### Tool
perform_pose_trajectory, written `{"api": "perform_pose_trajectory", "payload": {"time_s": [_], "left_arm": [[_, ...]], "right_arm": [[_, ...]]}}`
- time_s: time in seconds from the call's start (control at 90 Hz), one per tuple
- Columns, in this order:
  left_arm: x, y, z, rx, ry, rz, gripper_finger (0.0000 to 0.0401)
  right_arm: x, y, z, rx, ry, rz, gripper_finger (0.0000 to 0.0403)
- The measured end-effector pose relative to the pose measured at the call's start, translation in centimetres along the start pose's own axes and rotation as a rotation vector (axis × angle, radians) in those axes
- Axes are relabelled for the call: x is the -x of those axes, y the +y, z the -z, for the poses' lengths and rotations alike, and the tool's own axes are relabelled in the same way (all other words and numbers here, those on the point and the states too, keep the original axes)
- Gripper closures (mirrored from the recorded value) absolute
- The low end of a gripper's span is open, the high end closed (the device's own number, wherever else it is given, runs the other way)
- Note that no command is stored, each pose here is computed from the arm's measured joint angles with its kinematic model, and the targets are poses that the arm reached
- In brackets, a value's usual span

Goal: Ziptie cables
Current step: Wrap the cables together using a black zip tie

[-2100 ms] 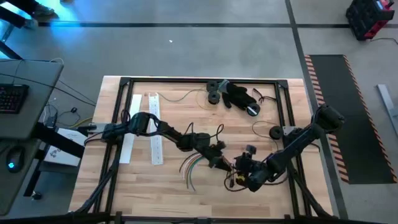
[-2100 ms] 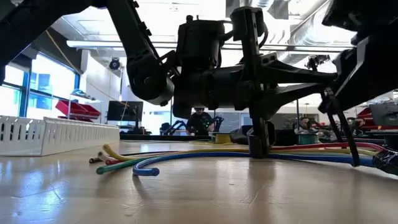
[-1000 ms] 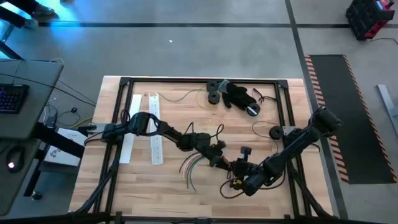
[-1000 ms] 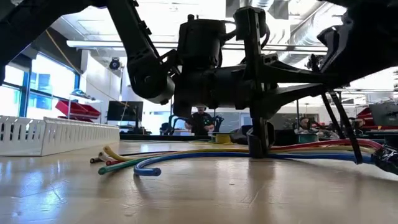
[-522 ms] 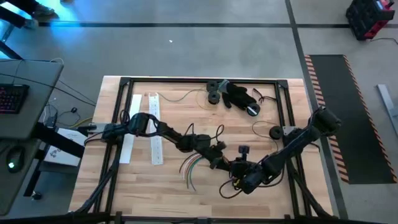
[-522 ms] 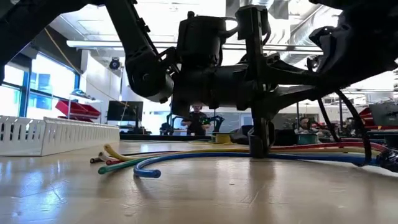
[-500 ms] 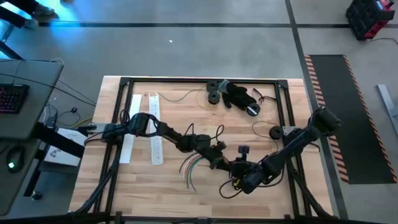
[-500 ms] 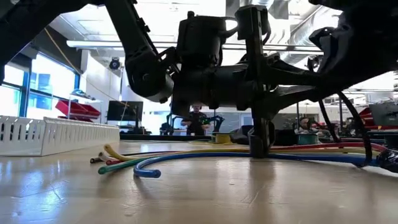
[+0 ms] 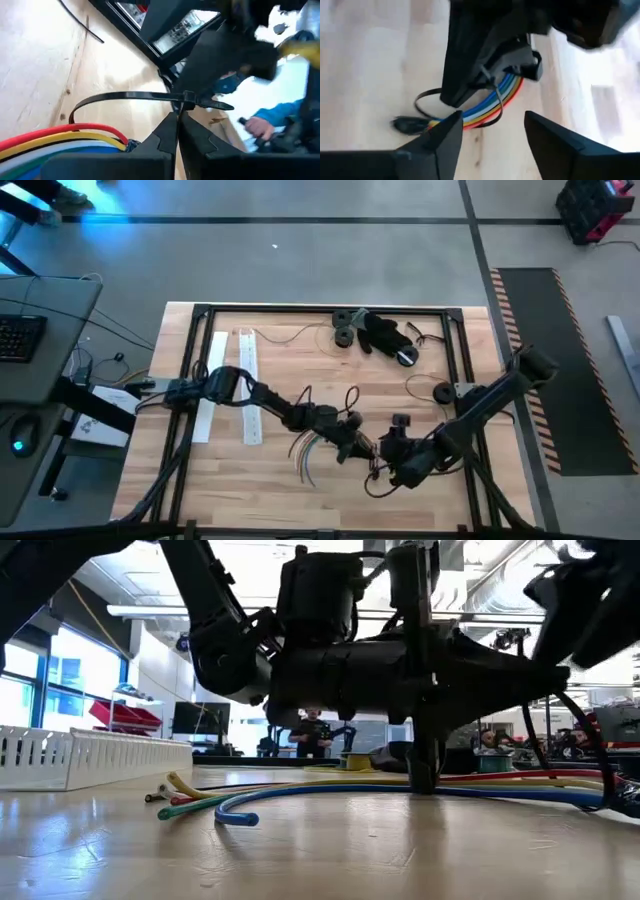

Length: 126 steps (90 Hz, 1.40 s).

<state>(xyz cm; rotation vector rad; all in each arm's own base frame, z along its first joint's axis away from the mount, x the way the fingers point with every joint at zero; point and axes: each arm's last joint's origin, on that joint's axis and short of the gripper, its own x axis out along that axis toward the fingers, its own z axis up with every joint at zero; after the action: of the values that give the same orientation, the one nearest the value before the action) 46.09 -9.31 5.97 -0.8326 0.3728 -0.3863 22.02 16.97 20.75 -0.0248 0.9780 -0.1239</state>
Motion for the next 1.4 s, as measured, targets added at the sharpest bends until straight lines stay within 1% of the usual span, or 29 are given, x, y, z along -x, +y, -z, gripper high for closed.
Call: {"api": "perform_pose_trajectory", "payload": {"time_s": [0.122,0.222,0.322,0.378,0.456,0.522,0.667,0.822,0.944,1.078,1.222,1.3,1.4], "left_arm": [[-1.0,-1.0,0.9,-0.158,0.01,-0.043,0.0401],[-1.8,-1.8,1.5,-0.266,0.056,-0.061,0.0401],[-2.4,-2.2,2.2,-0.337,0.12,-0.098,0.0401],[-2.5,-2.4,2.4,-0.368,0.135,-0.101,0.0401],[-2.6,-2.5,2.5,-0.396,0.138,-0.093,0.0401],[-2.6,-2.5,2.5,-0.415,0.141,-0.092,0.0401],[-2.5,-2.3,2.3,-0.458,0.146,-0.09,0.0401],[-2.5,-2.2,2.4,-0.544,0.145,-0.107,0.0401],[-2.4,-1.9,2.3,-0.619,0.132,-0.146,0.0401],[-2.3,-1.5,2.1,-0.679,0.124,-0.185,0.0401],[-2.2,-1.0,1.5,-0.669,0.112,-0.201,0.0401],[-2.1,-0.9,1.2,-0.656,0.099,-0.199,0.0401],[-2.1,-0.8,0.9,-0.636,0.086,-0.196,0.0401]], "right_arm": [[0.8,0.2,0.2,-0.249,0.027,-0.063,0.0195],[1.2,1.0,0.3,-0.455,0.054,-0.133,0.0194],[1.2,2.1,0.4,-0.604,0.074,-0.217,0.0194],[1.2,2.7,0.1,-0.679,0.065,-0.265,0.0194],[0.7,3.4,-0.2,-0.747,0.053,-0.302,0.0194],[0.0,3.6,-0.2,-0.813,0.065,-0.299,0.0194],[-2.0,3.4,0.1,-1.007,0.133,-0.208,0.0194],[-2.6,3.2,0.1,-1.17,0.166,-0.18,0.0194],[-2.5,3.2,0.1,-1.266,0.191,-0.182,0.0194],[-2.5,3.4,0.2,-1.304,0.203,-0.185,0.0194],[-3.1,3.6,0.0,-1.303,0.187,-0.194,0.0194],[-3.6,3.6,0.2,-1.277,0.177,-0.172,0.0194],[-4.2,3.4,0.2,-1.268,0.123,-0.13,0.0194]]}}
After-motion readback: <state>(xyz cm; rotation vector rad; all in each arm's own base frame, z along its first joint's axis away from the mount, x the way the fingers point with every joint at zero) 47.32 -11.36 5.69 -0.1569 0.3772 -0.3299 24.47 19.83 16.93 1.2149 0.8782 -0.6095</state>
